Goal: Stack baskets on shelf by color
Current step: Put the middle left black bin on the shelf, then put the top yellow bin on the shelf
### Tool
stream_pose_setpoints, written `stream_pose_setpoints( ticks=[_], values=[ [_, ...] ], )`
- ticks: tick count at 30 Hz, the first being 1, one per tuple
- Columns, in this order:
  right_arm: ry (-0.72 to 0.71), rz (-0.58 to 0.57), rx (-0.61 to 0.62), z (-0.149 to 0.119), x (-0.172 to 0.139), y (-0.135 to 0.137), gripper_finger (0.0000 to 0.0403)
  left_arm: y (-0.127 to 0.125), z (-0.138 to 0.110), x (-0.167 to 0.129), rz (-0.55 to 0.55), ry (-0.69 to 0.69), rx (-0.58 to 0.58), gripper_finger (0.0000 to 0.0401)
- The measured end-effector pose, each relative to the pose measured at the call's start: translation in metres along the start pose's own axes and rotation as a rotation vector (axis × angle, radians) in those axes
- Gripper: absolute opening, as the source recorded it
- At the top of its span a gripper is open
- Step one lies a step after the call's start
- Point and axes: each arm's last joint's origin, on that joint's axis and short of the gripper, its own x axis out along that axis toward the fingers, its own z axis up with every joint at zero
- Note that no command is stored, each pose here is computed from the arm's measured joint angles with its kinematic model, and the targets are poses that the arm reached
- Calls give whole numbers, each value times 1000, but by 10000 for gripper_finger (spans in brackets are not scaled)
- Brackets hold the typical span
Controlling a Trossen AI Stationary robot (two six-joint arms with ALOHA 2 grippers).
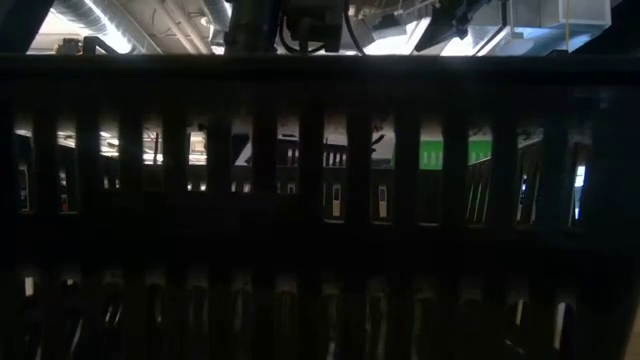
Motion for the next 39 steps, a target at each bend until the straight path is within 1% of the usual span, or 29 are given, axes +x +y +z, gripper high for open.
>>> stream_pose_setpoints(
  ticks=[6, 16, 20, 23, 25, 28, 31, 34, 36, 39],
  values=[
    [0, 0, 0, 0, 0, 0, 0, 9, 6, 1, 2, -40, -5, 0],
    [0, 0, 0, 0, 0, 0, 0, 18, 20, 1, -17, -171, -51, 0],
    [0, 0, -2, 0, 0, 0, 0, 20, 22, 1, 4, -191, -61, 0],
    [0, 0, -37, 0, 0, 0, 0, 22, 20, -1, 47, -186, -72, 0],
    [-6, -2, -59, 0, -3, 0, 0, 24, 14, -11, 68, -193, -94, 0],
    [-31, -10, -80, 0, -13, 1, 0, 29, 3, -31, 70, -234, -150, 0],
    [-71, -21, -117, 0, -30, 3, 0, 35, -10, -56, 101, -309, -235, 0],
    [-114, -24, -148, 1, -53, 8, 0, 43, -25, -81, 130, -398, -343, 0],
    [-101, -1, -154, -2, -64, 13, 0, 47, -35, -95, 137, -454, -407, 0],
    [-18, 66, -175, -11, -74, 24, 0, 53, -49, -114, 158, -533, -481, 0]
  ],
)
